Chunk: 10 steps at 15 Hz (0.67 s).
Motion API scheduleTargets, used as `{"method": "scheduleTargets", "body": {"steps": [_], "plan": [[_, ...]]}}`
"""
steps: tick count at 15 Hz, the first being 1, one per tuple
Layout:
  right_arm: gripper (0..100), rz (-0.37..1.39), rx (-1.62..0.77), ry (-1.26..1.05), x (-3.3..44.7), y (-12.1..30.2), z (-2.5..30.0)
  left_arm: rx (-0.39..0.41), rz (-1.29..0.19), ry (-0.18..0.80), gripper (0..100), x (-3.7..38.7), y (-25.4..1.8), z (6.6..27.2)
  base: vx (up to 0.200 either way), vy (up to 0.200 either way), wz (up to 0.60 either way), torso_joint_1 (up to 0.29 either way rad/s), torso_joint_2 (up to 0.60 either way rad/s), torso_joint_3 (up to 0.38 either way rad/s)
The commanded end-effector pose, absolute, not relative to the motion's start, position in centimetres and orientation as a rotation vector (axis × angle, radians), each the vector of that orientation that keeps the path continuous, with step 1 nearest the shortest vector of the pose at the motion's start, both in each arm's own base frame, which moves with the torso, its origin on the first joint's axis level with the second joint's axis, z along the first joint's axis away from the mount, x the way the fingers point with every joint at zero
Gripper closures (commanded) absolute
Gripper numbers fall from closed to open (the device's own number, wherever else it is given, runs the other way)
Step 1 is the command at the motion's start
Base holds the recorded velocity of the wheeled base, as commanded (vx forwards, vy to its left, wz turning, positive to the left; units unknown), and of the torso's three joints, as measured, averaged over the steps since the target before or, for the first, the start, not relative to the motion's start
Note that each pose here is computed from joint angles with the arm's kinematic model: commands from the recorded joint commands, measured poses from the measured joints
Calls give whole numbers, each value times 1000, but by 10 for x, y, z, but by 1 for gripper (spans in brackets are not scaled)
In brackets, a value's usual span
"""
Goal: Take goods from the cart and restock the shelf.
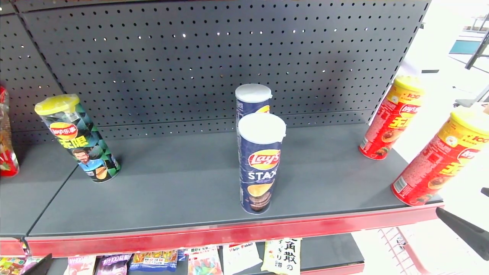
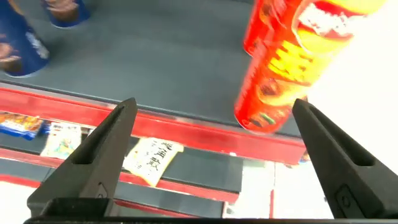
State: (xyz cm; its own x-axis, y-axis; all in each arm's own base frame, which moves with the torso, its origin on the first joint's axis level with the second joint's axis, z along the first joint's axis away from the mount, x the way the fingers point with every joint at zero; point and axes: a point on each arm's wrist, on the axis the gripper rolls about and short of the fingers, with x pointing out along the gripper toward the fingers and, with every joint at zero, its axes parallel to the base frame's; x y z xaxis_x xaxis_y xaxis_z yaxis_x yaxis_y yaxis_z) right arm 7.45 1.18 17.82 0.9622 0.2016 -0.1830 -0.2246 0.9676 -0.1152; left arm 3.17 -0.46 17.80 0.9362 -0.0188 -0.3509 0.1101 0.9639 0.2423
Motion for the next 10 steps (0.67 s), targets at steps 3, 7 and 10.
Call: {"method": "scheduleTargets", "body": {"steps": [3,7,10], "plan": [[0,202,-136,182,74,11,175,253,-60,330,0,27,-3,178,-200,0,0,4,1,1],[0,204,-141,185,74,11,174,250,-61,323,0,25,-2,177,-150,0,0,5,1,4],[0,204,-142,183,74,11,174,246,-62,310,0,21,0,175,0,-67,0,-2,-1,1]]}}
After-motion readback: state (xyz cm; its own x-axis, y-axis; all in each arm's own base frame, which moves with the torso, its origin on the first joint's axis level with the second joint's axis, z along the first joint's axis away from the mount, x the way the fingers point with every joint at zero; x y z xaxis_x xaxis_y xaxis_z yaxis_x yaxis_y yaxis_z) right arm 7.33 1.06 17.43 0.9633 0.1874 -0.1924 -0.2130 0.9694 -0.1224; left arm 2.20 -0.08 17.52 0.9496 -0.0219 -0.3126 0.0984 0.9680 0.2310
